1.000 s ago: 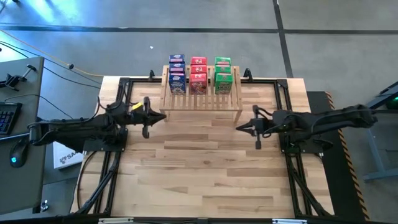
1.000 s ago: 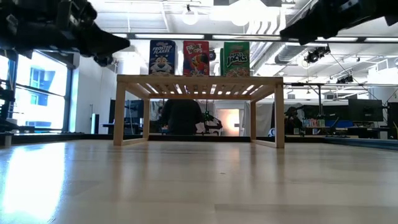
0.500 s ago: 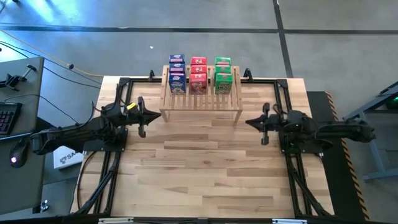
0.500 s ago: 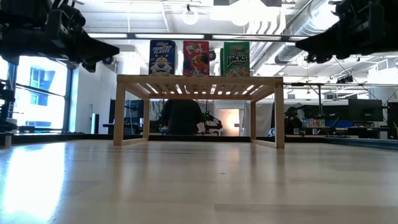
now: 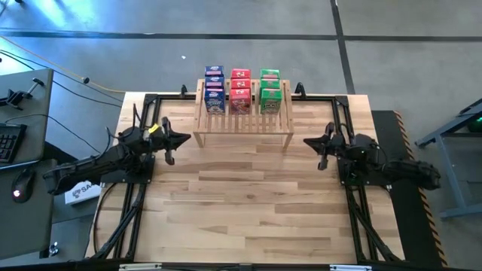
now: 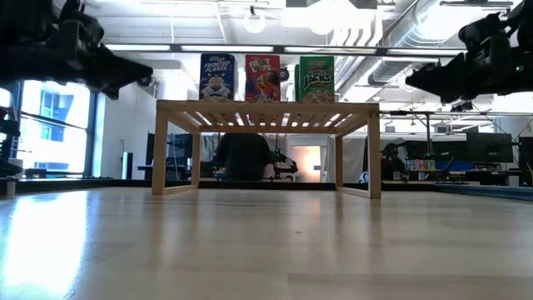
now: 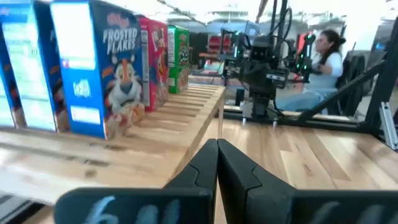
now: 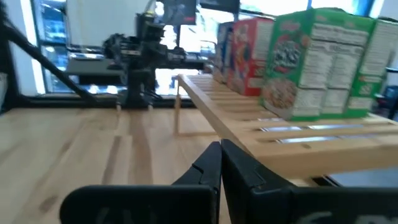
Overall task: Stack cereal on shelf
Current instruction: Return to Home Position
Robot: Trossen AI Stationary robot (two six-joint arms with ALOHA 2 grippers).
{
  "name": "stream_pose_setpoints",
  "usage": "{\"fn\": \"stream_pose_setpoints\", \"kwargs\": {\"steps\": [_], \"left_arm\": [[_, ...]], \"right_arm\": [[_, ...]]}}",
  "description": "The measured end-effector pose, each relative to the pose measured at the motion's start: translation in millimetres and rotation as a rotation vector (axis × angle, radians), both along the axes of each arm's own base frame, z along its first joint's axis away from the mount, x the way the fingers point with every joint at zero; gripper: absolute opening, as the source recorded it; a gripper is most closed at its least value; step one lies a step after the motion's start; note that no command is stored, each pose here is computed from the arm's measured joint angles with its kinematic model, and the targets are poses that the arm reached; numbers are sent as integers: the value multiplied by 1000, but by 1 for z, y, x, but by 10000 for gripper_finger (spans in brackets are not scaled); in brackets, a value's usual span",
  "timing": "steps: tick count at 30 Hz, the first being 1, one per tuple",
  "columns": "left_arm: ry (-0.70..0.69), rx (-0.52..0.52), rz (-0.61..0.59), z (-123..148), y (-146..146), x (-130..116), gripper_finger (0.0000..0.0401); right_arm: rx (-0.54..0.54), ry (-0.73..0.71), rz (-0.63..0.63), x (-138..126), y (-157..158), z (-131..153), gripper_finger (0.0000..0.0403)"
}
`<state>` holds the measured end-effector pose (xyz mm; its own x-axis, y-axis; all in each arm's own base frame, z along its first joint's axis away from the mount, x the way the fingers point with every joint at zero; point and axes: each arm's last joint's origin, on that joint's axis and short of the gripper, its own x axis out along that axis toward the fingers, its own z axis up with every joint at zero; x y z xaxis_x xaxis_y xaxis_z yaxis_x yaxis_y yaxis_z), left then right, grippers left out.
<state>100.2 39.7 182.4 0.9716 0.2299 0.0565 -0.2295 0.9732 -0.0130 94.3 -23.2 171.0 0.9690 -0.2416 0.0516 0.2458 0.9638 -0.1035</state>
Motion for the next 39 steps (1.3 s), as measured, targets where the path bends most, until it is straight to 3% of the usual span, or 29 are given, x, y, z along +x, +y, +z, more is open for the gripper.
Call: {"fn": "stream_pose_setpoints", "kwargs": {"steps": [10, 18, 23, 39], "left_arm": [[-6, 2, 131, -10, -1, -12, 1], [7, -21, 149, -12, 0, -12, 1], [20, -82, 261, -15, 3, -12, 1], [89, -79, 263, -20, 5, -9, 1]], "right_arm": [[19, 18, -77, -2, -7, -2, 0], [33, 18, -154, -4, -13, -3, 0], [33, 14, -224, -6, -18, -2, 0], [52, 7, -245, -7, -20, -3, 0]]}}
